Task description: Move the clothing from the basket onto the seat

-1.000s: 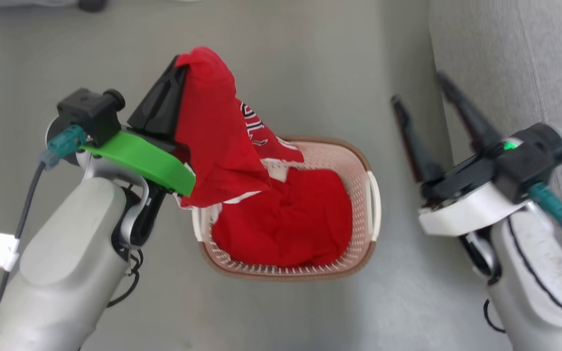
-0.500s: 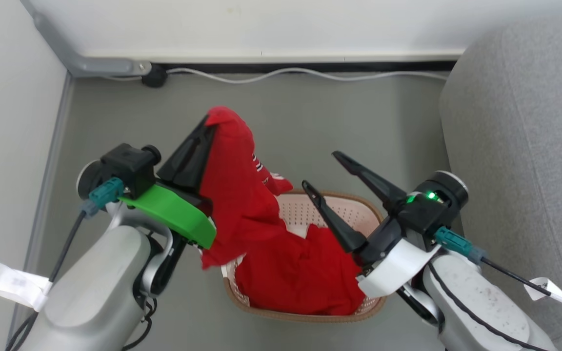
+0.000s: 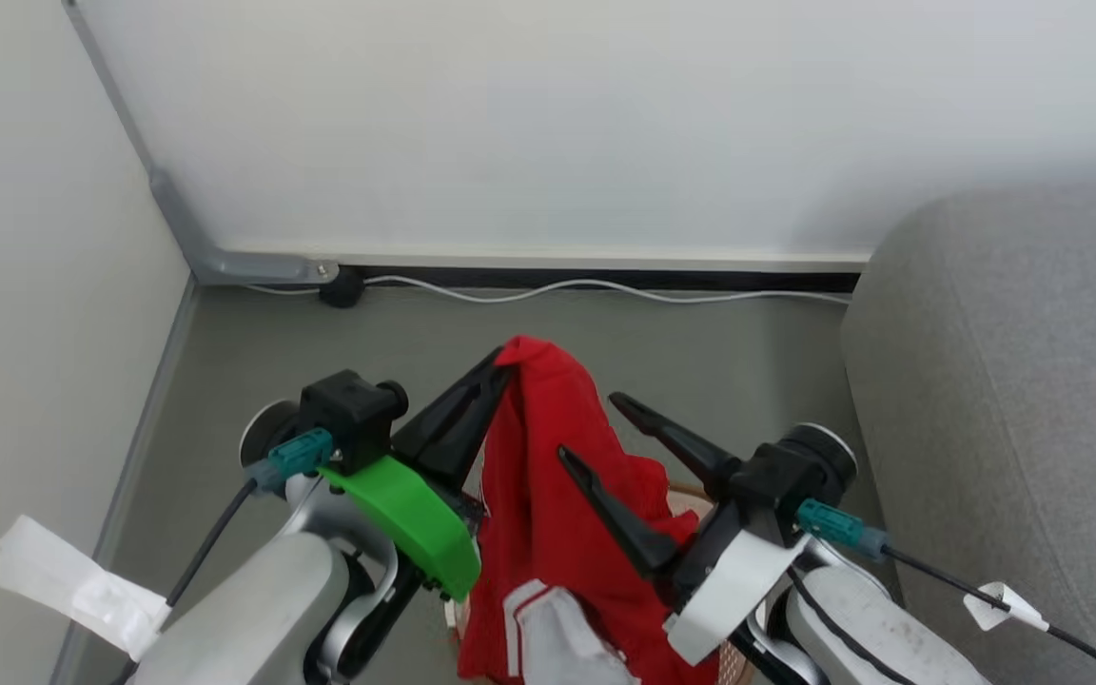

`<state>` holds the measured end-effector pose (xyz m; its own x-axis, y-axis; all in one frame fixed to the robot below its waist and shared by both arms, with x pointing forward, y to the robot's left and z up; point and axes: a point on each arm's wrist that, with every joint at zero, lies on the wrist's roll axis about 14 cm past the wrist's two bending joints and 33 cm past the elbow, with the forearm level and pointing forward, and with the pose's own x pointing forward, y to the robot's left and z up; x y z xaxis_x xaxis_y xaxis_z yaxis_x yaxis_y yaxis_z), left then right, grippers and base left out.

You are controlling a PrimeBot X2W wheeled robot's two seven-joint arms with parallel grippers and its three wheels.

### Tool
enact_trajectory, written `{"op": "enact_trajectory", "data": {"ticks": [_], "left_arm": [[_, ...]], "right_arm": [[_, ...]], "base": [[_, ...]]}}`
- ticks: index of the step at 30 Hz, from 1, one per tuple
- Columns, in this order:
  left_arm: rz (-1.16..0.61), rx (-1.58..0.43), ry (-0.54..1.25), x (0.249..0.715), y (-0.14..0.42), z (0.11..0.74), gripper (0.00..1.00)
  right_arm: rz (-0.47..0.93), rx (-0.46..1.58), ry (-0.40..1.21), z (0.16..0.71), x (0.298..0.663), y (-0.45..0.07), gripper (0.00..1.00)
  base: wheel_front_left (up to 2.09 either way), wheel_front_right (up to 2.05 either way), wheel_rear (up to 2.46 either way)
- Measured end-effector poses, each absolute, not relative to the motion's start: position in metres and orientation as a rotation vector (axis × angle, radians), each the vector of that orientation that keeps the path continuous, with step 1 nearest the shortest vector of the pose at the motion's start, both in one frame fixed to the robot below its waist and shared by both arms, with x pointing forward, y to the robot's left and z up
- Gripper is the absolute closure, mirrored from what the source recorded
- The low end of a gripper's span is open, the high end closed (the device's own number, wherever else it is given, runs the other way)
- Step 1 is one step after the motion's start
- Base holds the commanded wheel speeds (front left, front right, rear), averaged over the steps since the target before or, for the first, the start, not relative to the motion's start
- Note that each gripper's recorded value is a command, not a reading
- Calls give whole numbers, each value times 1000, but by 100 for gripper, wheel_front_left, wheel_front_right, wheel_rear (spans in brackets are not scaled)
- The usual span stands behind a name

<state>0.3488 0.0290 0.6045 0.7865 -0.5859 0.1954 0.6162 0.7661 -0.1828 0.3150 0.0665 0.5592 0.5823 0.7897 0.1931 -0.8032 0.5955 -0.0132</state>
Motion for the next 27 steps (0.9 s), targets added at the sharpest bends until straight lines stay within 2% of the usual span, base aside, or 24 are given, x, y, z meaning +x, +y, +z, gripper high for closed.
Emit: {"op": "enact_trajectory", "data": {"ticks": [9,10,11,20,21,24,25,27], "left_arm": [[-822,-296,-173,288,-4,639,100],[-838,-300,-173,283,-8,641,100],[-849,-300,-171,279,-10,642,100],[-777,-299,-103,287,2,625,98],[-776,-299,-99,288,2,624,80],[-774,-292,-89,291,2,621,8],[-773,-293,-83,293,1,619,0],[-767,-294,-73,296,2,616,0]], "right_arm": [[930,92,-189,563,288,68,0],[931,93,-186,562,286,69,32],[934,93,-183,561,284,69,100],[929,102,-138,548,279,66,100],[922,105,-135,547,280,64,100],[893,116,-130,546,286,56,100],[880,119,-130,546,289,53,100],[853,126,-127,546,294,45,100]], "base": [[0,0,0],[0,0,0],[0,0,0],[0,0,0],[0,0,0],[0,0,0],[0,0,0],[0,0,0]]}}
